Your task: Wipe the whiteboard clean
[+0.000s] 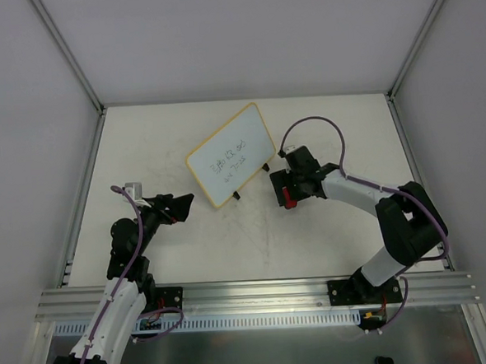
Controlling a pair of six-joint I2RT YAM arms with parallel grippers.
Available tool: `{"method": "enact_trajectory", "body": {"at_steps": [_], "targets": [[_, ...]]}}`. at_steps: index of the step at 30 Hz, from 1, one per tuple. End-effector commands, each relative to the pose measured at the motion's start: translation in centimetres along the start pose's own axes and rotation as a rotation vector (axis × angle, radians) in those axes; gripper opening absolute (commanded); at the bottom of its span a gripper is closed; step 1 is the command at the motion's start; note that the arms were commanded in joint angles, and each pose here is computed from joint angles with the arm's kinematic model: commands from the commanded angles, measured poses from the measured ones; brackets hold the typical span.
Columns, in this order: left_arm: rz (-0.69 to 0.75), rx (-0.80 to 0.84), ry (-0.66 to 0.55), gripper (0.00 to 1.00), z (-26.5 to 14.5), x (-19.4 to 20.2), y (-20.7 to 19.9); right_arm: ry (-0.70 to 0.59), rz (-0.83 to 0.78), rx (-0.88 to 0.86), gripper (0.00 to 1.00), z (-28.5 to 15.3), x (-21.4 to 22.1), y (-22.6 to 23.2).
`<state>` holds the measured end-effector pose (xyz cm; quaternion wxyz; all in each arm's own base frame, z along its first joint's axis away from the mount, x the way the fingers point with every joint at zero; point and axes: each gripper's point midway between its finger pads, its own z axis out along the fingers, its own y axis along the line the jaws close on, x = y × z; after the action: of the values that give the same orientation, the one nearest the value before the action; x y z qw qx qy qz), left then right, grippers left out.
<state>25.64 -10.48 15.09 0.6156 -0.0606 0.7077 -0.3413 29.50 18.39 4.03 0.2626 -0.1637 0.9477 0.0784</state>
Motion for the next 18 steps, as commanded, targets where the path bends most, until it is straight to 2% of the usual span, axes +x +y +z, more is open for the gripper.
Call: {"method": "enact_trajectory", "body": {"at_steps": [1, 3, 4, 10, 18], "targets": [[0.030, 0.027, -0.030, 0.99, 0.1, -1.0, -0.8, 0.012, -0.053, 0.058, 0.91, -0.5, -0.4, -0.5], [0.030, 0.027, -0.031, 0.99, 0.1, -1.1, -0.8, 0.033, -0.053, 0.061, 0.89, -0.1, -0.1, -0.5], [0.030, 0.029, -0.031, 0.99, 0.1, -1.1, -0.9, 0.036, -0.054, 0.058, 0.83, 0.0, -0.1, -0.4], [0.030, 0.030, -0.028, 0.99, 0.1, -1.0, -0.9, 0.042, -0.060, 0.064, 0.70, 0.4, -0.2, -0.3], [0.030, 0.029, -0.025, 0.99, 0.2, -1.0, -0.9, 0.049, -0.112, 0.090, 0.63, 0.8, -0.6, 0.4]]}}
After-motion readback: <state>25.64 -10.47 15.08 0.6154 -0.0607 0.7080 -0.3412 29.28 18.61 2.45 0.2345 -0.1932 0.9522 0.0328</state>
